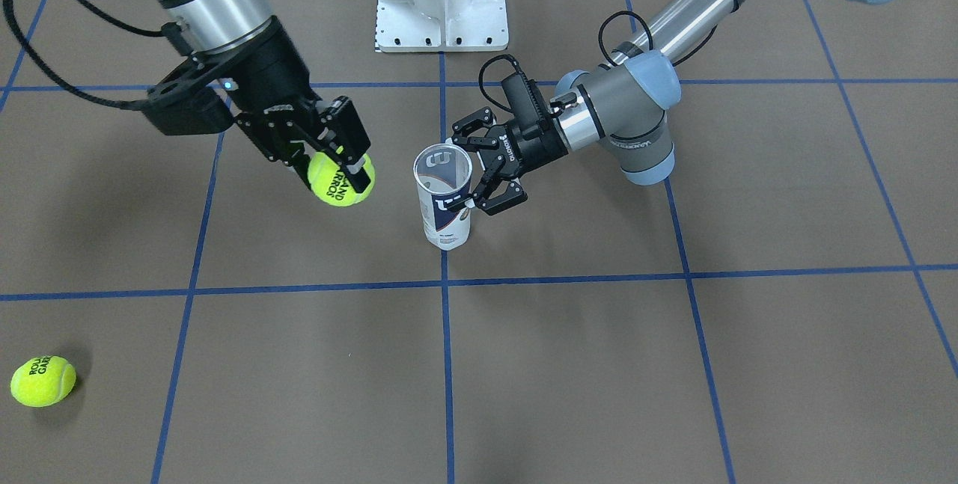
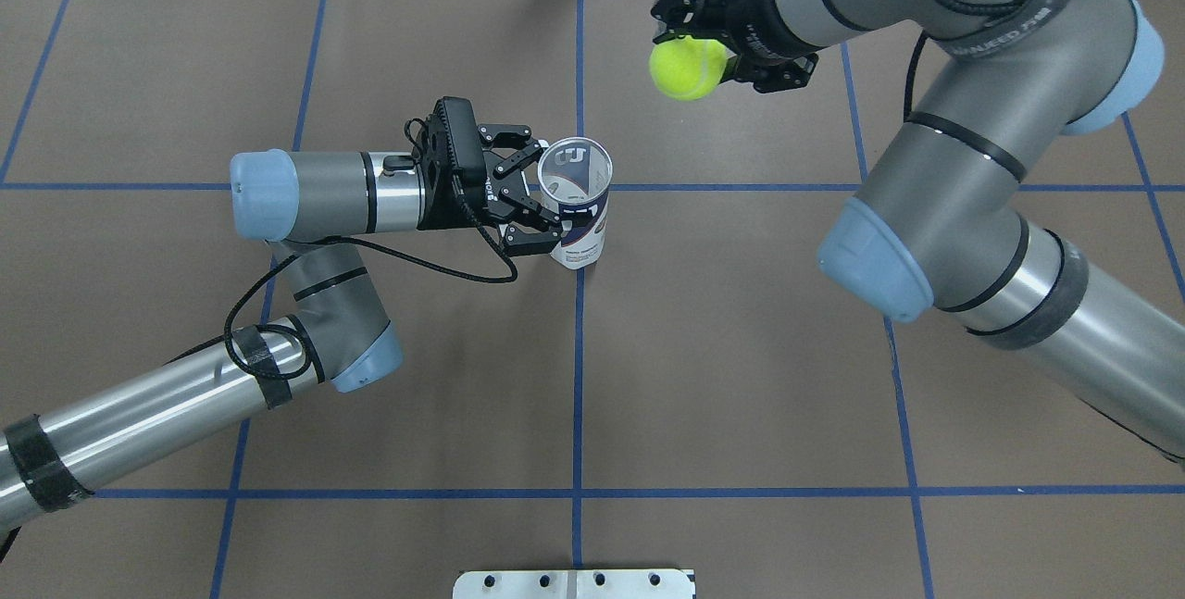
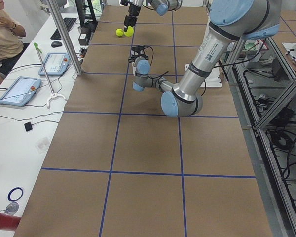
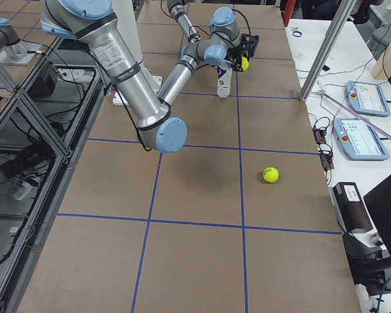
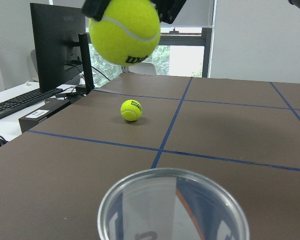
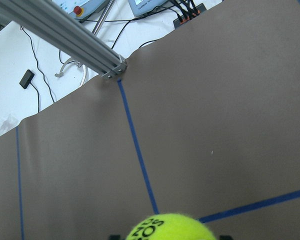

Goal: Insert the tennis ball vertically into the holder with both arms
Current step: 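Carry the ball over the can's opening and release it inside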

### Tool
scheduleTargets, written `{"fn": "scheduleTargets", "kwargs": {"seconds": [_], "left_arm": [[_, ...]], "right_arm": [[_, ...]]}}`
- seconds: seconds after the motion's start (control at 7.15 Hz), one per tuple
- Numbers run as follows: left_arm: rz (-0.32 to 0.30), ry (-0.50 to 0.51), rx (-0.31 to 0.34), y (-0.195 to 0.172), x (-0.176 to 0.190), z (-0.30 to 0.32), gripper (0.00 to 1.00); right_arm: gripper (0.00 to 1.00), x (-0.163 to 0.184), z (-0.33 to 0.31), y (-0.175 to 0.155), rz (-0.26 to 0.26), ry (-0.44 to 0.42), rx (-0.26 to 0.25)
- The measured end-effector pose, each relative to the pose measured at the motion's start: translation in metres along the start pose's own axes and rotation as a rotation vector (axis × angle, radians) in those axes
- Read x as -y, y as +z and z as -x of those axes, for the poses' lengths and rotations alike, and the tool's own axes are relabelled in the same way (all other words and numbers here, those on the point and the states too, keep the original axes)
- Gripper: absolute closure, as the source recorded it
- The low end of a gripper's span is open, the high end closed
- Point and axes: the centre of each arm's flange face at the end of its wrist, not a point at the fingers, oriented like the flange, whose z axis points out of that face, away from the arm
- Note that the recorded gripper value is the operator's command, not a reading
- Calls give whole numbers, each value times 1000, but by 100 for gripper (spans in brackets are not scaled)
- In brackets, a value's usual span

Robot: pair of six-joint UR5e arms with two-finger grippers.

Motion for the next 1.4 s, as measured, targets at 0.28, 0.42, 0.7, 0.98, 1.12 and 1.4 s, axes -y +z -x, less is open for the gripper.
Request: {"fn": "scheduleTargets", "kwargs": {"seconds": [0.28, 0.42, 0.7, 0.98, 1.12, 1.4], "left_arm": [[-1, 0, 4, 0, 0, 0, 17], [-1, 0, 4, 0, 0, 0, 17], [-1, 0, 4, 1, 0, 0, 17], [-2, 0, 3, 1, 1, 0, 17], [-2, 0, 3, 1, 1, 0, 16], [-1, -1, 4, 0, 0, 0, 16]], "right_arm": [[87, -46, 29, 10, -6, 8, -69], [77, -60, 32, 16, -5, 4, -95], [59, -78, 35, 29, -12, -8, -131], [50, -87, 38, 38, -19, -17, -145], [31, -90, 41, 40, -18, -19, -147], [1, -91, 50, 47, -23, -22, -154]]}}
